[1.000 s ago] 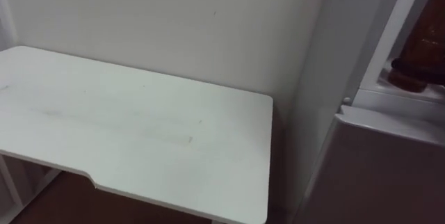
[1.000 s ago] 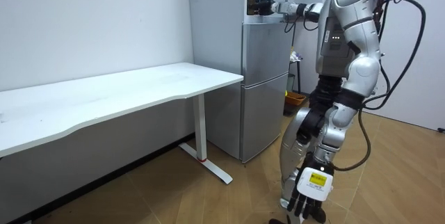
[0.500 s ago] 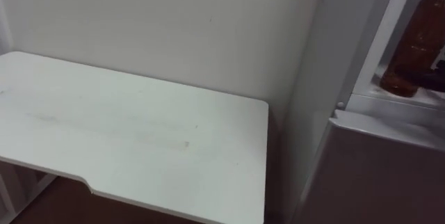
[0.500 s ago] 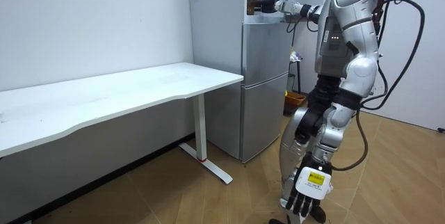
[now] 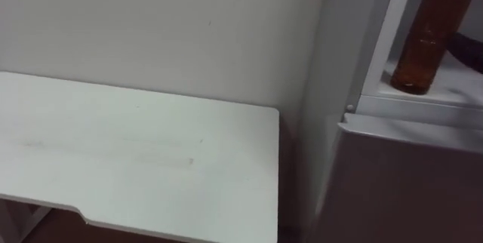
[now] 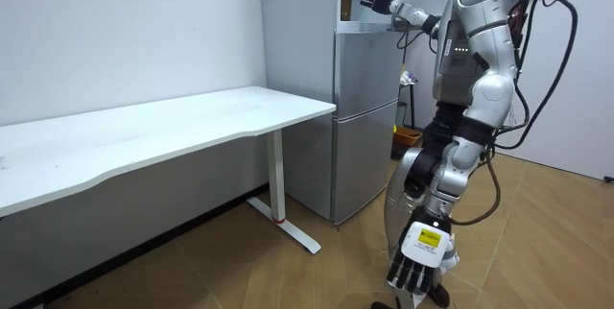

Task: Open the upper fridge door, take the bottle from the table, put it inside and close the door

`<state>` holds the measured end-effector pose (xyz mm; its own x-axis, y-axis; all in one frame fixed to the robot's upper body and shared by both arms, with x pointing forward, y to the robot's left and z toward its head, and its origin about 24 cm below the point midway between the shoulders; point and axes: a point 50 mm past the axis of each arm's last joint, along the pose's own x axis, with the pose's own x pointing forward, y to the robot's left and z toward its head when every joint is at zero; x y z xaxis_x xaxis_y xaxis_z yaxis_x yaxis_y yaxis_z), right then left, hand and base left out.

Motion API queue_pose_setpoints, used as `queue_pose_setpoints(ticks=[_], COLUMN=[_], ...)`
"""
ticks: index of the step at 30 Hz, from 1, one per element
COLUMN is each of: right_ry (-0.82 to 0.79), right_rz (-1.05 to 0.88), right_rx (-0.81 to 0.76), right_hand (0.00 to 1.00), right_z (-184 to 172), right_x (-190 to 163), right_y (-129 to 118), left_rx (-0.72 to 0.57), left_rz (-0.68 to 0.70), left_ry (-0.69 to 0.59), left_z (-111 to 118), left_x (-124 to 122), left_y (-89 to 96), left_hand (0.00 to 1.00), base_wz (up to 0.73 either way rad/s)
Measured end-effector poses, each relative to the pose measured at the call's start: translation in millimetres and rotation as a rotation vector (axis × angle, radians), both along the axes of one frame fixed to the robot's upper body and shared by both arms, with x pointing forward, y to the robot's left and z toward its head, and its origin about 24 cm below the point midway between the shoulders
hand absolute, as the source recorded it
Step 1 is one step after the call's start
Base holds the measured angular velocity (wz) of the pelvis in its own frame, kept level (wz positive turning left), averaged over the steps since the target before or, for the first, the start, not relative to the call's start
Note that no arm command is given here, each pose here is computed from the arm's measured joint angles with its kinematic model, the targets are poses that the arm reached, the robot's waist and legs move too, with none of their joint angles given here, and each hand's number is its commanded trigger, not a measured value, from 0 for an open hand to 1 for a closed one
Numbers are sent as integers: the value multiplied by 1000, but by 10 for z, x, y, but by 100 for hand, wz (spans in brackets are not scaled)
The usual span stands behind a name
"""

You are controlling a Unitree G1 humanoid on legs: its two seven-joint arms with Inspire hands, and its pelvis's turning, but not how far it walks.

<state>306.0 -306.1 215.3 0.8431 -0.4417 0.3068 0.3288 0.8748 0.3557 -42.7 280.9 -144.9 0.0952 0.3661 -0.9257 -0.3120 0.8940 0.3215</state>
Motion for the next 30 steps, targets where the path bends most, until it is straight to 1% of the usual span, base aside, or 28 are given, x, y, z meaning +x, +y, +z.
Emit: queue_pose_setpoints(ticks=[3,6,8,12,16,19,25,30], right_ry=[-28,-23,-33,-18,-47,-61,-94,-74], right_rz=[-29,-29,-39,-70,-74,-66,30,101], right_rx=[33,20,39,78,88,122,249,391], right_hand=[0,0,0,0,0,0,0,0], right_z=[-142,-269,-346,-459,-479,-504,-579,-870], right_x=[-130,-245,-291,-357,-451,-478,-495,-641], right_y=[85,176,234,253,275,301,348,412], left_rx=[-16,-28,-33,-30,-28,-34,-48,-56], left_rz=[5,-4,-6,-29,-18,-11,-8,-36], left_ry=[8,-5,-17,-51,-32,-4,-11,-23], left_z=[-38,-56,-63,-77,-93,-113,-118,-133], left_x=[2,56,84,163,111,57,61,134], left_y=[-82,-125,-141,-164,-185,-218,-235,-269], left_hand=[0,0,0,0,0,0,0,0], base_wz=[-13,-10,-10,-7,-4,-16,-13,-5])
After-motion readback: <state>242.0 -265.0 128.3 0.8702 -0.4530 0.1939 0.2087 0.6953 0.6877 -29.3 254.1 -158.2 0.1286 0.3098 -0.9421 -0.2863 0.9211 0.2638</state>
